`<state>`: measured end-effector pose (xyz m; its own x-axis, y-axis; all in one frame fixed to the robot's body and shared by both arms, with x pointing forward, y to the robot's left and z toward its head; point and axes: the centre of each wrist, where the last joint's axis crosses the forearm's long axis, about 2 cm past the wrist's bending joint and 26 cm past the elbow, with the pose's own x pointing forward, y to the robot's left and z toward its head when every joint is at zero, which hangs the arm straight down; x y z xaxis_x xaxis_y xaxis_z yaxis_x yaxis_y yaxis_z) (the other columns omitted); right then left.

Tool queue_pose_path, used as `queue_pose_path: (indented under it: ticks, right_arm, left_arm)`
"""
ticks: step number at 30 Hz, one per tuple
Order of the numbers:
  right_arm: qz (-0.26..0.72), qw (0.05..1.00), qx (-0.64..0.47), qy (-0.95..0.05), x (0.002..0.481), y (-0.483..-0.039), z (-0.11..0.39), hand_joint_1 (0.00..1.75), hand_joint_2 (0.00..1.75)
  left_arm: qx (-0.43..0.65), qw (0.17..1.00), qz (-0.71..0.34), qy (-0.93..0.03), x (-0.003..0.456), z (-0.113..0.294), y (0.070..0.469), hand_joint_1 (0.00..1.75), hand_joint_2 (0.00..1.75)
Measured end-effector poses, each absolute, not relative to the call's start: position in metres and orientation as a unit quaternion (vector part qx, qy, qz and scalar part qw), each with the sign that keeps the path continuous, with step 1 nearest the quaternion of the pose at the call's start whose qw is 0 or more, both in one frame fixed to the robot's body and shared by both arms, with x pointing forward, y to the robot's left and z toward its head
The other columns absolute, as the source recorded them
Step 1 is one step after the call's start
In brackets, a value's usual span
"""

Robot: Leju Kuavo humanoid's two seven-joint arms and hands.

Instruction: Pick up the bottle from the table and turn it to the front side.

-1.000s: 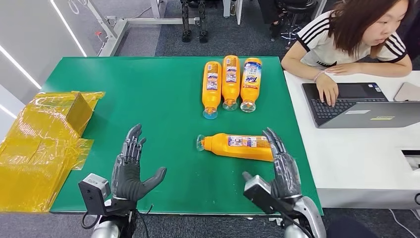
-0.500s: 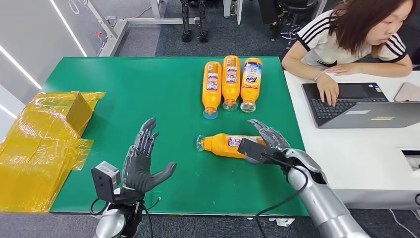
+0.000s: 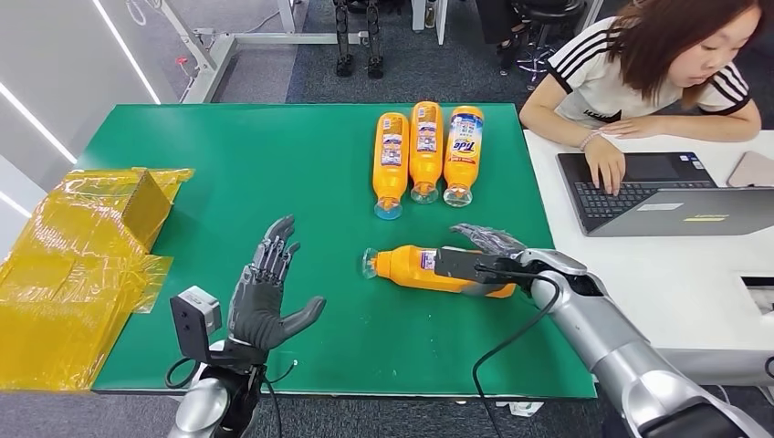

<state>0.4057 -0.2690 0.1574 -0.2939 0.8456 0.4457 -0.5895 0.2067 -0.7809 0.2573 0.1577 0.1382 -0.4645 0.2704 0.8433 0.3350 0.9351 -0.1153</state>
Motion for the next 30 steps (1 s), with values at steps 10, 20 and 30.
queue_pose_path:
  ticks: [10, 20, 30]
  right_arm:
    - [0.652, 0.597, -0.09, -0.459, 0.412, -0.275, 0.156, 0.0, 1.75]
    - [0.665, 0.604, -0.089, -0.43, 0.411, -0.283, 0.151, 1.63, 1.75]
    - [0.666, 0.597, -0.104, -0.434, 0.41, -0.282, 0.149, 1.75, 1.75]
  left_arm:
    - [-0.24, 0.507, -0.022, -0.828, 0.264, 0.138, 0.156, 0.0, 1.75]
    - [-0.26, 0.517, -0.023, -0.815, 0.266, 0.135, 0.155, 0.0, 1.75]
    - [-0.261, 0.519, -0.024, -0.813, 0.266, 0.134, 0.154, 0.0, 1.75]
